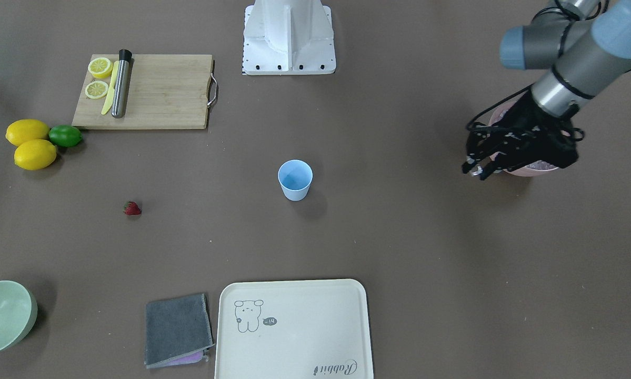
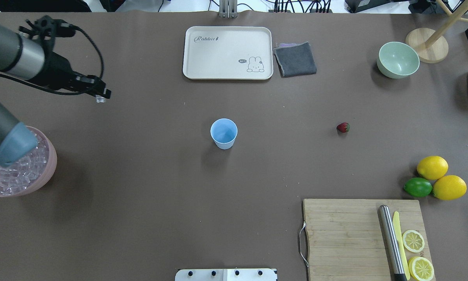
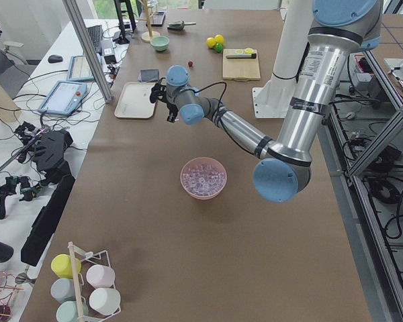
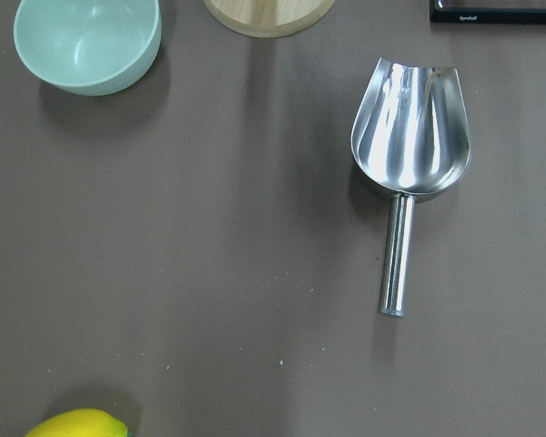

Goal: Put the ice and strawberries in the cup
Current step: 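Carry the ice cube with the left gripper over the light-blue cup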

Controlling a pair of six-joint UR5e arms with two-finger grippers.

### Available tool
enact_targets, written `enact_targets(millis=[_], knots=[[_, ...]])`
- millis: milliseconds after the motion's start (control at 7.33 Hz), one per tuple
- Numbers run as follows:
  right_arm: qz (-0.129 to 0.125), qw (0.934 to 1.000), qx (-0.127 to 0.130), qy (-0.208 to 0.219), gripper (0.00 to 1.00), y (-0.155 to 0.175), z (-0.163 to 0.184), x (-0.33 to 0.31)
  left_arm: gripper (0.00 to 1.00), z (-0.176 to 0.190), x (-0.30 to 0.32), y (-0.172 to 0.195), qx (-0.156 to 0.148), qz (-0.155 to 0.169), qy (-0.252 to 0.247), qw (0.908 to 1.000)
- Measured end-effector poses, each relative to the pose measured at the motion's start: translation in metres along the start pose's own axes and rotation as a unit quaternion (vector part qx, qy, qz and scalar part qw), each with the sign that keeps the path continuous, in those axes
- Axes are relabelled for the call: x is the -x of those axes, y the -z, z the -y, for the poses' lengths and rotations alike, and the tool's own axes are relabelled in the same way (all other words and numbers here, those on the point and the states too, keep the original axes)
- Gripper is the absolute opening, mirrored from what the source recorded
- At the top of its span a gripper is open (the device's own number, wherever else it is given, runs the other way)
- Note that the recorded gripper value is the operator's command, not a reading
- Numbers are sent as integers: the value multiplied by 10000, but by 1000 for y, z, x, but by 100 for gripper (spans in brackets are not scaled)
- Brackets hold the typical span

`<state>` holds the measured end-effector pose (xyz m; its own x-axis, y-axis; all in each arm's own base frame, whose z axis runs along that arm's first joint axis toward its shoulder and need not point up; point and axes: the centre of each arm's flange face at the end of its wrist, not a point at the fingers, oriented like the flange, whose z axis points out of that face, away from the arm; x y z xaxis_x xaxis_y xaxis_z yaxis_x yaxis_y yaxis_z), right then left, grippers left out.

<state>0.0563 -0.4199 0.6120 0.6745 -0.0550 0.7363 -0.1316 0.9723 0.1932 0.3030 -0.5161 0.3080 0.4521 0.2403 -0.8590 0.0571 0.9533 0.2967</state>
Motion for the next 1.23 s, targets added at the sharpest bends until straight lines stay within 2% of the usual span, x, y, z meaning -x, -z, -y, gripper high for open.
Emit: enact_targets(millis=[410, 683, 956, 1229], knots=[[-4, 10000, 10, -2, 100, -1, -2, -1, 0, 6, -115, -69, -138, -136, 426, 9989], [-4, 10000, 12, -2, 100, -1, -2, -1, 0, -3, -178, -101, -337, -182, 765, 9963], [-5, 10000, 17, -6, 100, -1, -2, -2, 0, -23, -228, -129, -536, -189, 987, 9935], [-6, 10000, 19, -4, 100, -1, -2, -2, 0, -38, -245, -143, -669, -151, 1055, 9921]])
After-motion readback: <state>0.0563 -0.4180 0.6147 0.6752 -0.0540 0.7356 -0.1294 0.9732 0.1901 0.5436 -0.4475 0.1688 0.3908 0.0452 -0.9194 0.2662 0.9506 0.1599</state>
